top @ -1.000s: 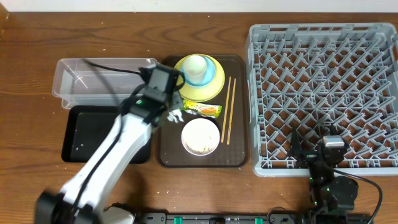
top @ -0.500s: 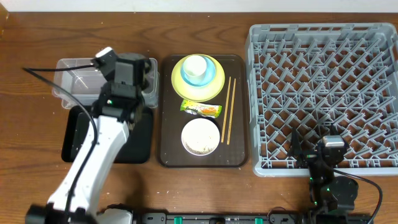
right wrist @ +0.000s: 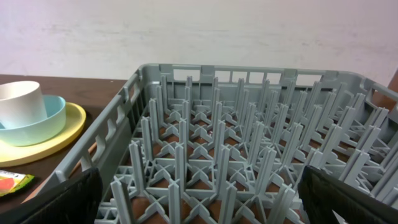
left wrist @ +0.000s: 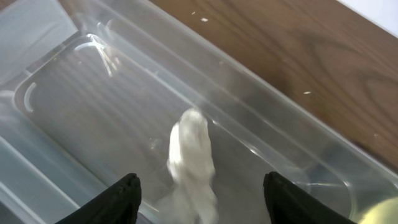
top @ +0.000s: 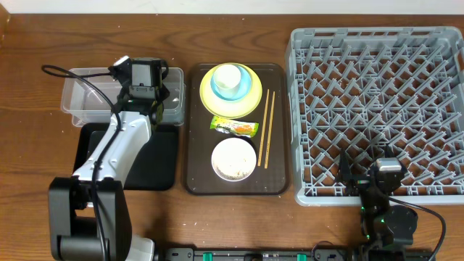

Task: Sort waste into correct bins and load items into the dishwasher rack
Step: 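Carry the tissue left into the clear plastic bin and open the gripper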

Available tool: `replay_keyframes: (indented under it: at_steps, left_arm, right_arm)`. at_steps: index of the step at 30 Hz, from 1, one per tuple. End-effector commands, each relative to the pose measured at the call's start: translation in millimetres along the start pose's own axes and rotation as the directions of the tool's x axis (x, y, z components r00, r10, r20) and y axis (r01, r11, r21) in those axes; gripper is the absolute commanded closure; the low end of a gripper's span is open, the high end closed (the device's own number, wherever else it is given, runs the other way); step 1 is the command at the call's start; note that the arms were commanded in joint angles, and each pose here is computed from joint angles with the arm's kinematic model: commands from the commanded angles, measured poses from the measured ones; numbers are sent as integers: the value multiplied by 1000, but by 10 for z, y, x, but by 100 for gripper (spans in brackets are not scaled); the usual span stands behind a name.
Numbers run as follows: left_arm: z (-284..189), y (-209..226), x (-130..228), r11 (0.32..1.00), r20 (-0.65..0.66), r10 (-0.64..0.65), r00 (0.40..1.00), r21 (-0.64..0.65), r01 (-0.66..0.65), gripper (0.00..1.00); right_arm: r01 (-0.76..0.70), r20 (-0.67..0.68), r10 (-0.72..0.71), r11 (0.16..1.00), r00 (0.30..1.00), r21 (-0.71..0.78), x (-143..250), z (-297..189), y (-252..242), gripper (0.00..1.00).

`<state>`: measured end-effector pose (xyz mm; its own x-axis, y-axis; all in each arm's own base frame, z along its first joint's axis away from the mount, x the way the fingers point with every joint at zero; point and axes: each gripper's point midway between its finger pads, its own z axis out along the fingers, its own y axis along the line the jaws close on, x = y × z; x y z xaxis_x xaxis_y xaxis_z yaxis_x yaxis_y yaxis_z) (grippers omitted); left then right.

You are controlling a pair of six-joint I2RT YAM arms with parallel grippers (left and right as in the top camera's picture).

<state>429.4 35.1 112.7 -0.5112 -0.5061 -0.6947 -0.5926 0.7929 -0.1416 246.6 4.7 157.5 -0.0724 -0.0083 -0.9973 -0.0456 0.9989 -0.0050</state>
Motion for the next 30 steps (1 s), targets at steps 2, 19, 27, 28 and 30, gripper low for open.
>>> replay_keyframes:
  at_steps: [2,19,27,28,30]
  left_arm:
    - [-227,-85,-170,997,24,14,1000,73,-16,32]
    - [-1274,-743,1457,871,-492,339,801,486,-70,34]
    - [-1333,-763,2036,846,-501,493,712,467,-257,37]
    - [-1336,-733,2077,845,-502,505,702,456,-281,37]
    - [-1324,-659,2129,842,-497,525,691,424,-335,37]
  right_arm:
    - [-6,-1,6,1000,1000,1,6,-2,1,1]
    - [-6,-1,6,1000,1000,1,6,-2,1,1]
    - [-6,0,6,1000,1000,1,5,-2,1,1]
    - [-6,-1,6,1000,1000,1,6,-2,1,1]
    - [-6,0,6,1000,1000,1,5,-2,1,1]
